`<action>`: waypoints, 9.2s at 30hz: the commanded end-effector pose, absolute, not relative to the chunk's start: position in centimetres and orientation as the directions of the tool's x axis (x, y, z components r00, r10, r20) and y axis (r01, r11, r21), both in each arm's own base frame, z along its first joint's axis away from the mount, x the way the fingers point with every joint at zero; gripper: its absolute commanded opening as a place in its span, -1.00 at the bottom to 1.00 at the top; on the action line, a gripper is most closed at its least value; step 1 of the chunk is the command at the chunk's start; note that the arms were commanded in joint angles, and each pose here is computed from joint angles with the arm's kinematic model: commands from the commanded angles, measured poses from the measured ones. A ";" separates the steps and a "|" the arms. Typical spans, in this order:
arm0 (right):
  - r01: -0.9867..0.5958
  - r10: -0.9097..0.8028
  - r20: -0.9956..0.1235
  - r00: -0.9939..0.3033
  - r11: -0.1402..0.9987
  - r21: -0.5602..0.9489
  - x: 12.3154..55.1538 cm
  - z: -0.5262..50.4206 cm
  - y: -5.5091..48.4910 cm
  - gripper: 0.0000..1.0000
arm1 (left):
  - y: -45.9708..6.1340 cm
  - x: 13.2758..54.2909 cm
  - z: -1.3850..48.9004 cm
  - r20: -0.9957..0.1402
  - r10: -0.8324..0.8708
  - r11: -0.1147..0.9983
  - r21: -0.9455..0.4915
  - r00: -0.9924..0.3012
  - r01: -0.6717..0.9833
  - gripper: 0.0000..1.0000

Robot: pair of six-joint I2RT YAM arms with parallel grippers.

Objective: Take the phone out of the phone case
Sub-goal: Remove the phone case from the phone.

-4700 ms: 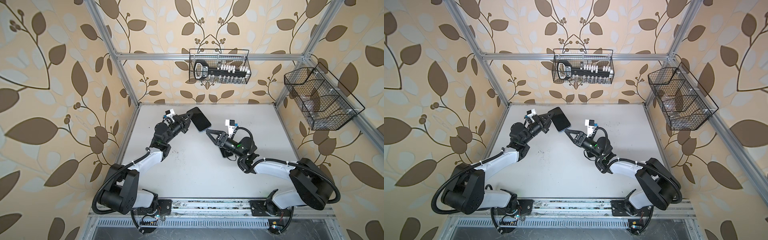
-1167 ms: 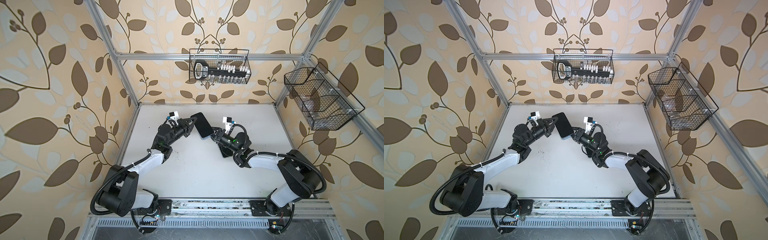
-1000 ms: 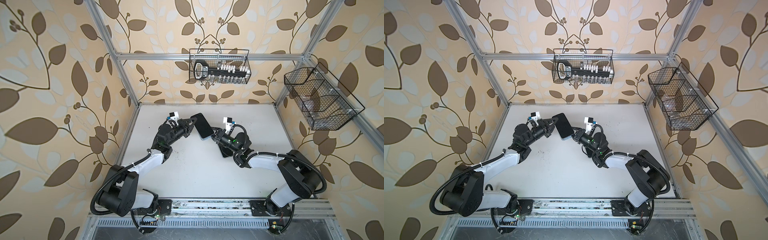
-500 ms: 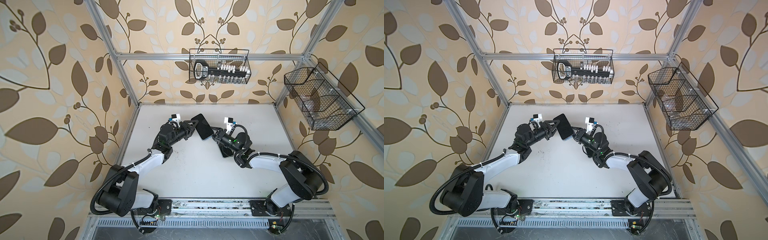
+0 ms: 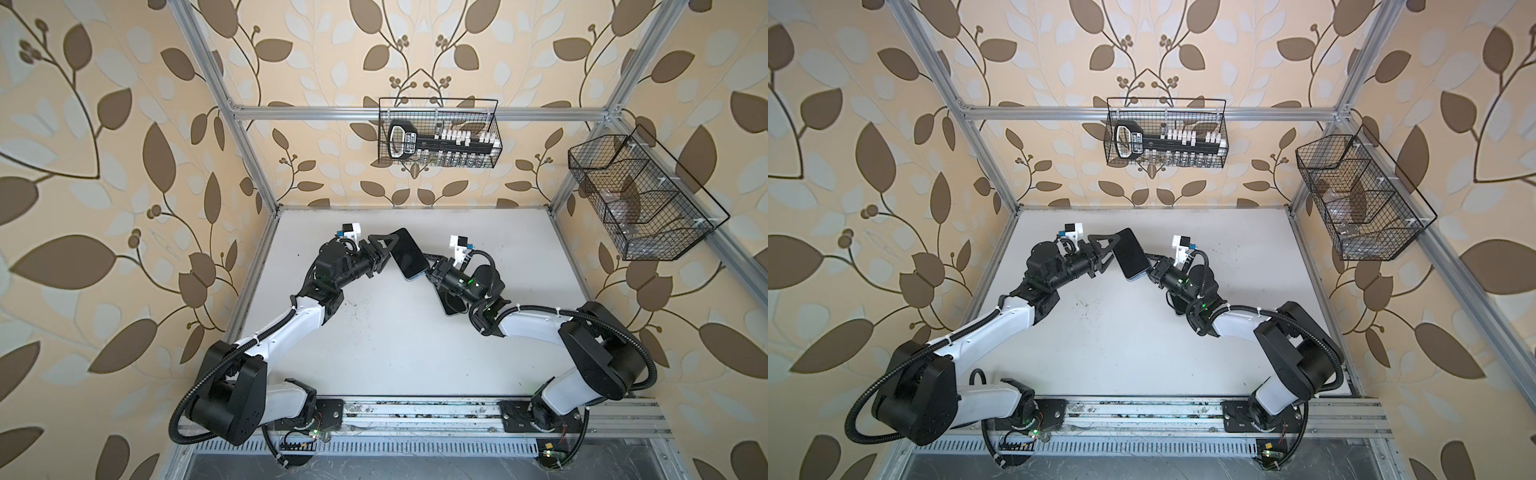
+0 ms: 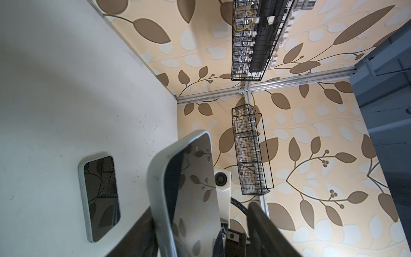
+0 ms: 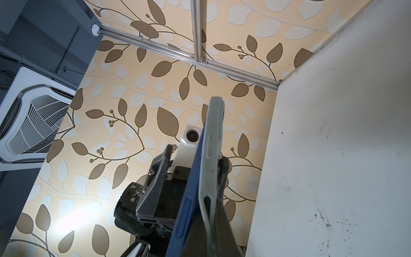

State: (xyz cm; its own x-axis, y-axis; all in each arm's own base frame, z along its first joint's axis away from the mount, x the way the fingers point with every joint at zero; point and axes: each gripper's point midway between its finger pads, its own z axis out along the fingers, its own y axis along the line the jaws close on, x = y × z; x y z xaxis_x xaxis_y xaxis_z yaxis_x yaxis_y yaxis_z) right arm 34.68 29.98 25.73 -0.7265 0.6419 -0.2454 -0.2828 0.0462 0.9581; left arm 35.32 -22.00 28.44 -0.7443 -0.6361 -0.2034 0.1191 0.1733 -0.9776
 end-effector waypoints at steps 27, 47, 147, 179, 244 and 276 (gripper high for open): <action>-0.418 0.697 -0.368 -0.616 0.106 0.902 38.0 29.0 30.6 -1.00 | -21.8 29.1 31.7 0.258 -0.705 -0.103 -0.959 -0.660 -0.265 0.98; -0.444 0.735 -0.373 -0.566 0.109 0.889 37.0 30.6 33.1 -1.00 | -22.3 29.0 30.2 0.251 -0.746 -0.093 -0.956 -0.617 -0.277 0.97; -0.375 0.762 -0.227 -0.607 -0.022 0.927 35.6 28.5 34.3 -1.00 | -22.4 30.2 30.8 0.147 -0.784 -0.046 -0.983 -0.603 -0.180 0.80; -0.355 0.759 -0.160 -0.631 -0.100 0.929 34.4 28.4 34.1 -1.00 | -21.8 31.1 30.9 0.061 -0.822 0.020 -0.991 -0.567 -0.135 0.71; -0.254 0.766 0.044 -0.641 -0.265 0.930 34.4 26.3 35.4 -1.00 | -22.4 32.8 31.6 -0.077 -0.840 0.163 -0.980 -0.537 -0.114 0.59; -0.237 0.768 0.050 -0.639 -0.259 0.936 34.6 25.4 35.4 -1.00 | -22.1 33.3 29.6 -0.129 -0.849 0.250 -0.952 -0.512 -0.175 -0.47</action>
State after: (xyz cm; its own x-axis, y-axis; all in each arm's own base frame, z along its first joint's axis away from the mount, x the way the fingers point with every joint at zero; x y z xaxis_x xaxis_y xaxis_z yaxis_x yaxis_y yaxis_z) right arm 35.55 35.01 23.32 -0.6028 0.7978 0.0152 -0.1992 -0.1689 0.9653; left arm 32.49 -22.29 26.05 -0.5480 -0.8298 -0.1057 -0.2519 0.2842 -0.9251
